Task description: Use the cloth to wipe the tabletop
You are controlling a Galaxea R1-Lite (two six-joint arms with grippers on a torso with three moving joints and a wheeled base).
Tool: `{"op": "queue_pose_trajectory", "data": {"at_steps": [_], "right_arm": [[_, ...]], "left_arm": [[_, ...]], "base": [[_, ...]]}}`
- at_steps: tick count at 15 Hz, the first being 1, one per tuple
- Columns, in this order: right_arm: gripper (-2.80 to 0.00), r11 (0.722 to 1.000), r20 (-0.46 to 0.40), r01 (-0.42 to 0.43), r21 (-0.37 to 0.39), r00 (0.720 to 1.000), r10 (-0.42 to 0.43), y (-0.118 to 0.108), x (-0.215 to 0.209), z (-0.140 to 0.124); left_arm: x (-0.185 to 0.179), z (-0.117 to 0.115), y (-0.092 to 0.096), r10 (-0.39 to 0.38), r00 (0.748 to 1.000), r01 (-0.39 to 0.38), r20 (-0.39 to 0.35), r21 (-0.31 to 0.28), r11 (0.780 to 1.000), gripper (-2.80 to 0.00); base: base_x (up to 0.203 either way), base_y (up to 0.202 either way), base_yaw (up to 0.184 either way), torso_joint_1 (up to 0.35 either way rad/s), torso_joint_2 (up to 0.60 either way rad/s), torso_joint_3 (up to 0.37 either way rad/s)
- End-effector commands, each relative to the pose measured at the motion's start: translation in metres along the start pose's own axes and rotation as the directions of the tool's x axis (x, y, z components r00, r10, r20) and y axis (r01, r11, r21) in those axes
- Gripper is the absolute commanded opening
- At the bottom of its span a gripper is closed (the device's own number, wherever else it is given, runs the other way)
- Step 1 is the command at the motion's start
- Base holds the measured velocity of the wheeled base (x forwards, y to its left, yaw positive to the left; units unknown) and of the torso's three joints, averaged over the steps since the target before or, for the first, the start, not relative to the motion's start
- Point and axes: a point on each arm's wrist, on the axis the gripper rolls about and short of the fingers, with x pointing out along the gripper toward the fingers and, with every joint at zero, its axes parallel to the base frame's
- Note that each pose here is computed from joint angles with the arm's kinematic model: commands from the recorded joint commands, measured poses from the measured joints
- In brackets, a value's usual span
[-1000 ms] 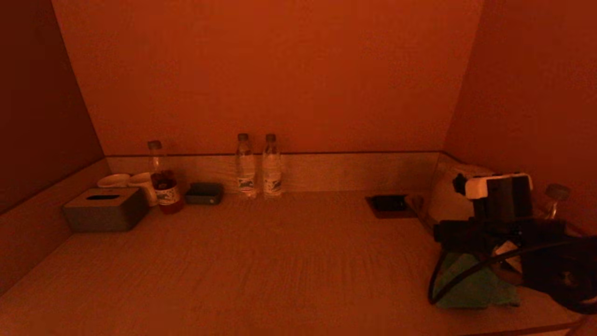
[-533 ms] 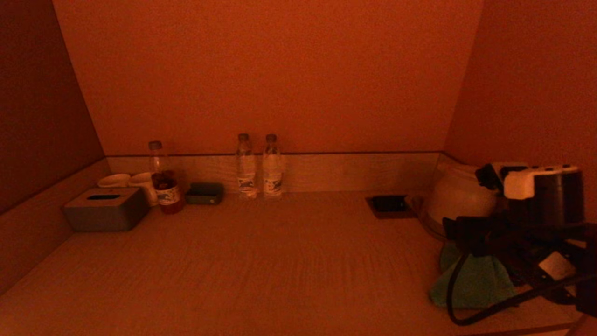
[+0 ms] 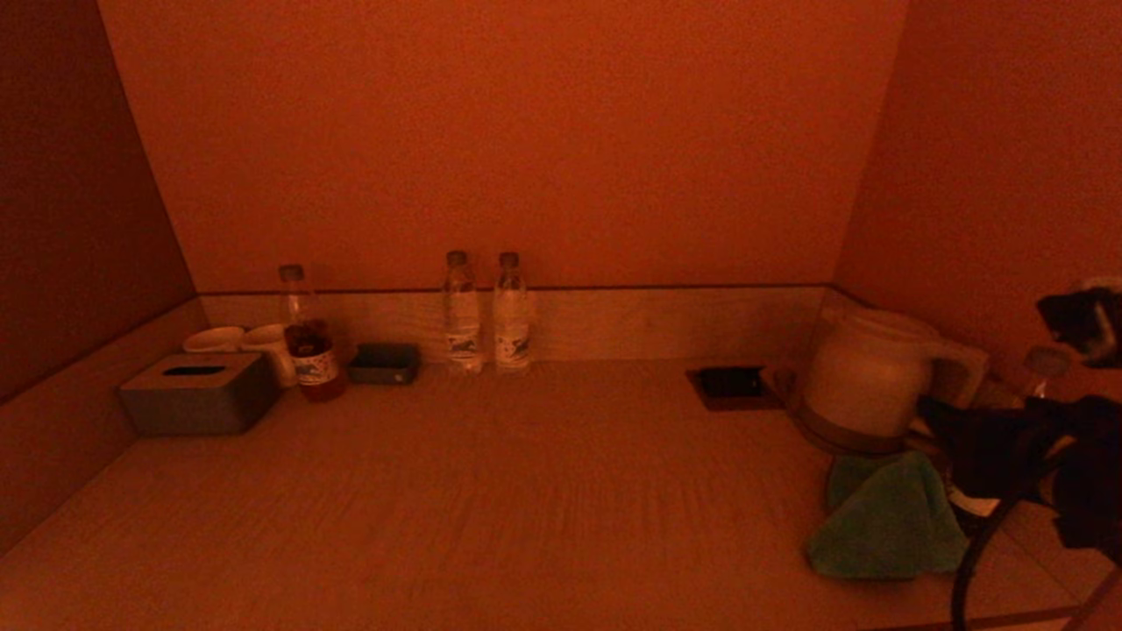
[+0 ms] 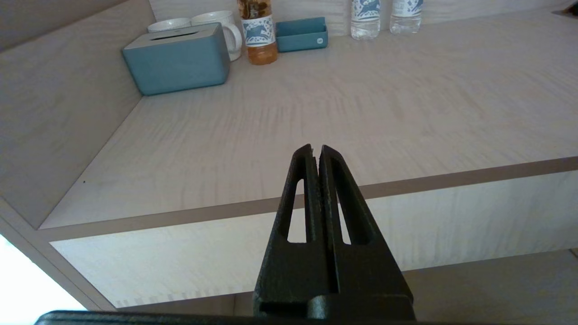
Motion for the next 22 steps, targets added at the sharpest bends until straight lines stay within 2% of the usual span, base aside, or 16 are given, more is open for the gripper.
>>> {"op": "queue_pose_trajectory", "data": {"at_steps": [1, 6, 11, 14, 17, 22], "right_arm": [[-2.80, 1.000, 0.064, -0.003, -0.030, 0.998, 0.005, -0.013, -0.024, 0.003], [-2.80, 1.000, 0.127, -0.006, -0.007, 0.992, 0.006, -0.028, -0.050, 0.003], [-2.80, 1.000, 0.117, -0.010, -0.012, 0.993, 0.011, -0.037, -0.064, -0.006], [-2.80, 1.000, 0.146, -0.005, 0.007, 0.989, 0.004, -0.050, -0.085, -0.017], [-2.80, 0.999, 0.168, 0.037, 0.035, 0.985, -0.042, -0.055, -0.090, -0.018], [-2.80, 0.998, 0.200, 0.036, 0.054, 0.979, -0.046, -0.060, -0.100, -0.023]], "left_arm": [[0.000, 0.000, 0.000, -0.001, 1.000, 0.001, 0.000, 0.000, 1.000, -2.80], [0.000, 0.000, 0.000, -0.001, 1.000, 0.001, 0.000, 0.000, 1.000, -2.80], [0.000, 0.000, 0.000, 0.001, 1.000, -0.001, 0.000, 0.000, 1.000, -2.80], [0.000, 0.000, 0.000, -0.001, 1.000, 0.001, 0.000, 0.000, 1.000, -2.80], [0.000, 0.000, 0.000, -0.001, 1.000, 0.001, 0.000, 0.000, 1.000, -2.80], [0.000, 0.000, 0.000, -0.001, 1.000, 0.001, 0.000, 0.000, 1.000, -2.80]], "base": [[0.000, 0.000, 0.000, 0.000, 0.00, 0.000], [0.000, 0.000, 0.000, 0.000, 0.00, 0.000], [0.000, 0.000, 0.000, 0.000, 0.00, 0.000], [0.000, 0.000, 0.000, 0.000, 0.00, 0.000], [0.000, 0.000, 0.000, 0.000, 0.00, 0.000], [0.000, 0.000, 0.000, 0.000, 0.00, 0.000]]}}
